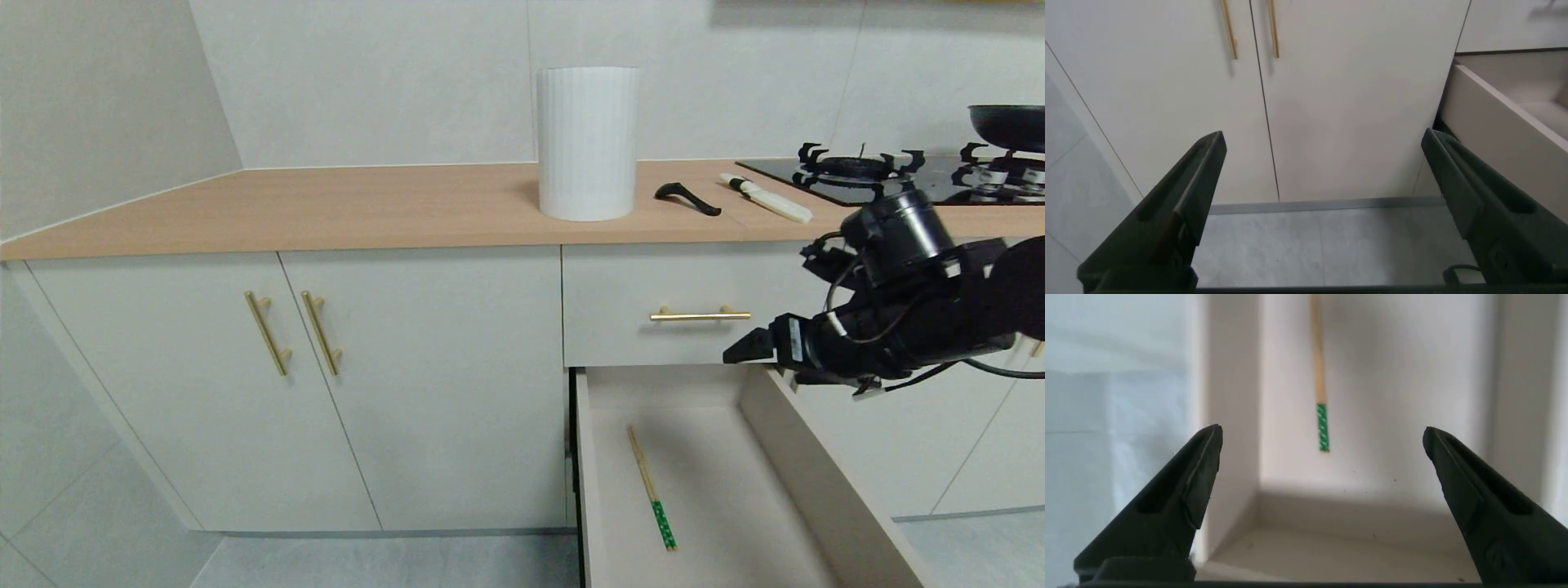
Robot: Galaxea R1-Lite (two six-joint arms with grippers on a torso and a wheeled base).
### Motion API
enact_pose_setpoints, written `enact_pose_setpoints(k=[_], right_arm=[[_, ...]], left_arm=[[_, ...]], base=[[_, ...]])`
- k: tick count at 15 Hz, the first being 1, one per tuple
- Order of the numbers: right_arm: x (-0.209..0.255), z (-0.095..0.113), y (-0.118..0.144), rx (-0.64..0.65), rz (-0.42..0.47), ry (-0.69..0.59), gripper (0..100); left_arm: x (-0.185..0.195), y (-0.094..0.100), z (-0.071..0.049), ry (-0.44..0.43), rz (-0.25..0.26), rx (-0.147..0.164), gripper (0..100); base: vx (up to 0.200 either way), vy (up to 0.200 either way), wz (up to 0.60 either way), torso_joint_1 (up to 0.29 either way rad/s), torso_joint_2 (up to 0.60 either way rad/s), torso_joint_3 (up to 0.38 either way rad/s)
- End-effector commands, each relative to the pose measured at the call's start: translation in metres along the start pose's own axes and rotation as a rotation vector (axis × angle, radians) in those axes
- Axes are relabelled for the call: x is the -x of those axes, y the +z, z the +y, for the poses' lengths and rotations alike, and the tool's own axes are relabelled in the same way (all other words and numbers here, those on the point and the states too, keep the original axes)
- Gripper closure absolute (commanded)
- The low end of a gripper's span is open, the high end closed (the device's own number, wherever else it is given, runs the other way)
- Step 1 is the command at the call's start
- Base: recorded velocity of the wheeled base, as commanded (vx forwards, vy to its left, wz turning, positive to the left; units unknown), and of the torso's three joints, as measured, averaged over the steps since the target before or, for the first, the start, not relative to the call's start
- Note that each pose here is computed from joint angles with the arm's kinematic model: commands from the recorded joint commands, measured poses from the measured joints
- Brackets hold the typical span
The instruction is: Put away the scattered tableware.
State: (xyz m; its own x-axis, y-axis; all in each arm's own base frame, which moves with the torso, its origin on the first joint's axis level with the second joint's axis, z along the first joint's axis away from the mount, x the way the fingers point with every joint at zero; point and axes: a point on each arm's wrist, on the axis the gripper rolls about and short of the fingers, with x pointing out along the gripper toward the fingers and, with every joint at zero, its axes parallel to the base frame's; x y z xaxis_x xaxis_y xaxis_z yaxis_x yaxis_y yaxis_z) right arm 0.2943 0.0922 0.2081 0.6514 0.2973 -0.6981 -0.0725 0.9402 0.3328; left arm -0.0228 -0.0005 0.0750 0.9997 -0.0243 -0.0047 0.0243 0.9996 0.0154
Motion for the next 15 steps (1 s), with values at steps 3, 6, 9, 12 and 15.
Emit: enact_pose_setpoints(k=[3,6,9,12,15], right_arm=[[0.0525,0.004,0.0025,0.035,-0.117,0.061,0],[0.0528,0.0033,0.0008,0.036,-0.114,0.06,0],[0.0515,0.0029,-0.0001,0.037,-0.11,0.058,0],[0.0474,0.0022,-0.0005,0.036,-0.099,0.054,0],[0.0451,0.0024,-0.0007,0.036,-0.092,0.052,0]], left_arm=[[0.0,0.0,0.0,0.0,0.0,0.0,0],[-0.0001,0.0,0.0,0.0,0.001,0.0,0],[0.0,0.0,0.0,0.0,0.0,0.0,0],[0.0,0.0,0.0,0.0,0.0,0.0,0],[-0.0001,0.0,0.0,0.0,0.001,0.0,0]], base=[[0.0,0.0,0.0,0.0,0.0,0.0],[0.0,0.0,0.0,0.009,-0.04,-0.02],[0.0,0.0,0.0,0.074,-0.25,-0.255],[0.0,0.0,0.0,0.132,-0.49,-0.312],[0.0,0.0,0.0,0.154,-0.48,-0.29]])
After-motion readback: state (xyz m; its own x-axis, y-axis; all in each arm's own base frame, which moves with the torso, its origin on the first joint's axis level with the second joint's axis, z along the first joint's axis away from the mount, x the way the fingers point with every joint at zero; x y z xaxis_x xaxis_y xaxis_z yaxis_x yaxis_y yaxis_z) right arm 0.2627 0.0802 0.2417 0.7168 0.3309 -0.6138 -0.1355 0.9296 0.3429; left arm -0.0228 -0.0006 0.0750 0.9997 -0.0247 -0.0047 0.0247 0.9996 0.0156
